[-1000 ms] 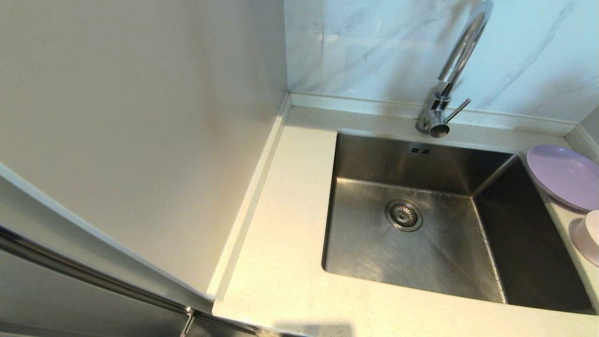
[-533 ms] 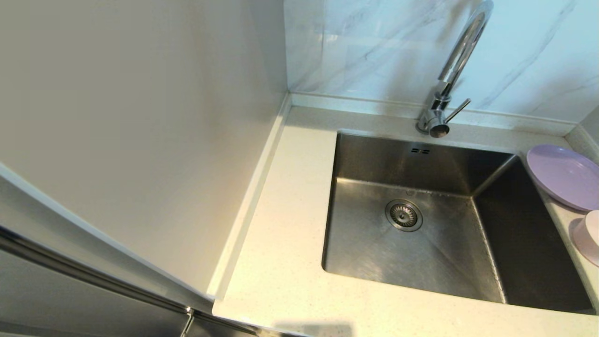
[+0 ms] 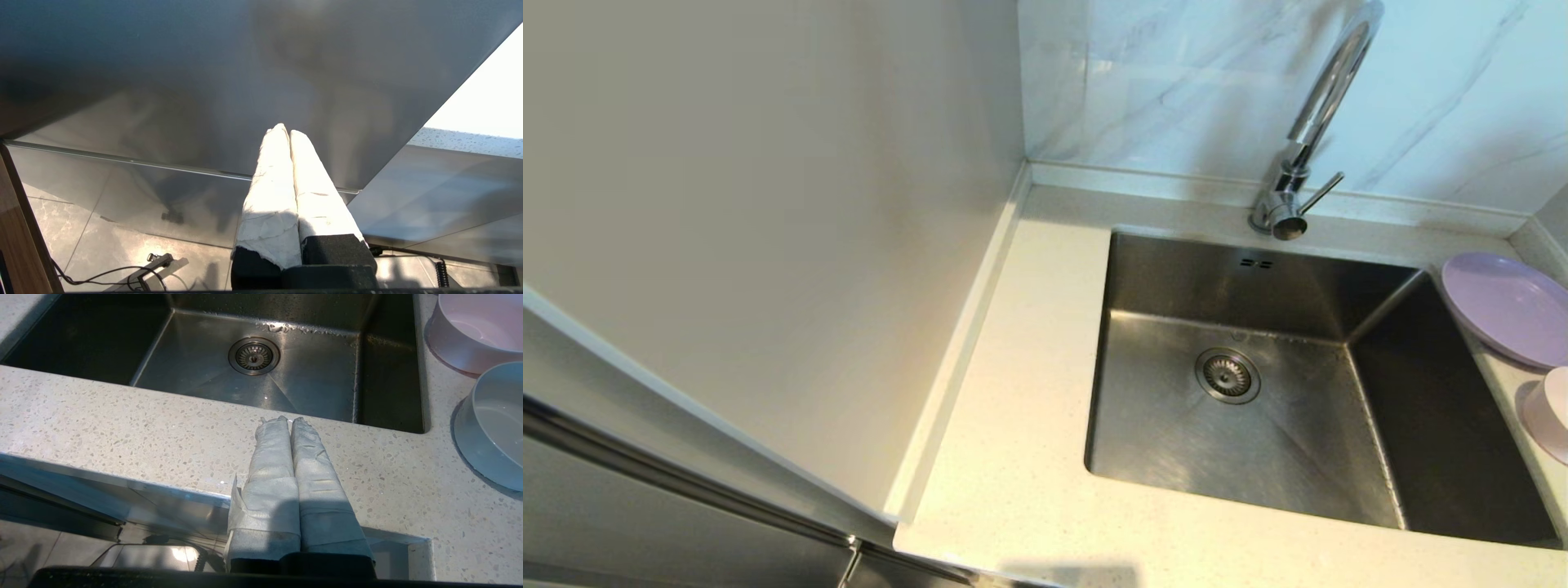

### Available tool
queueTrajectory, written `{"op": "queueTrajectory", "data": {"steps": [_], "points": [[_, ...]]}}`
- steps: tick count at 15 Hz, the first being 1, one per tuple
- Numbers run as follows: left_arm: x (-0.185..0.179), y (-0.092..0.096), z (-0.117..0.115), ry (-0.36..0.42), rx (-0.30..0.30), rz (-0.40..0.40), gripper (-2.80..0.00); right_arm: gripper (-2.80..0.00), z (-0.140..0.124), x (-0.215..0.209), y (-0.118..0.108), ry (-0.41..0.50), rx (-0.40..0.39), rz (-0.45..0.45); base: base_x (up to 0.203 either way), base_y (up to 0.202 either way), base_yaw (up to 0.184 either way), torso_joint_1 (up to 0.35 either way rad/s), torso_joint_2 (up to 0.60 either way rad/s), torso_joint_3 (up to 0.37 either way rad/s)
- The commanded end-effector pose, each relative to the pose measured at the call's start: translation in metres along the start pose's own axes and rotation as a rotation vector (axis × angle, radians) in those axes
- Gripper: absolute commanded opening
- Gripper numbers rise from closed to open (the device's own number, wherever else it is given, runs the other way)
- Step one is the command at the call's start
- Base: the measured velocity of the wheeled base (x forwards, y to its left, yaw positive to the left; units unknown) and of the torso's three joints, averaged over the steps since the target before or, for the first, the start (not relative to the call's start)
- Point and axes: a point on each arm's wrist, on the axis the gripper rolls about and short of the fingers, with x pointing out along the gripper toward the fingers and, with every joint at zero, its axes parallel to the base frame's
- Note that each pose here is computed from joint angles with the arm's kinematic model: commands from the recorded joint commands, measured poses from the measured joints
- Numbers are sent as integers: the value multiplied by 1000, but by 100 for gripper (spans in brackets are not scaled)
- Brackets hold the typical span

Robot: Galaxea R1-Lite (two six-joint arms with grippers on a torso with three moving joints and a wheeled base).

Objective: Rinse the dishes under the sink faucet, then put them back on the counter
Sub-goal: Turn on the faucet

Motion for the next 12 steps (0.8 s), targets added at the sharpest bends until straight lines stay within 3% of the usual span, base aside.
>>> {"op": "queueTrajectory", "data": {"steps": [1, 12], "points": [[0, 0, 0, 0, 0, -1, -280, -280, -2, 1, 0, 9, 1, 0, 0, 0, 0, 0, 0, 0], [0, 0, 0, 0, 0, 0, -280, -280, 12, -5, 1, -25, 6, 17, 0, 0, 0, 0, 0, 0]]}}
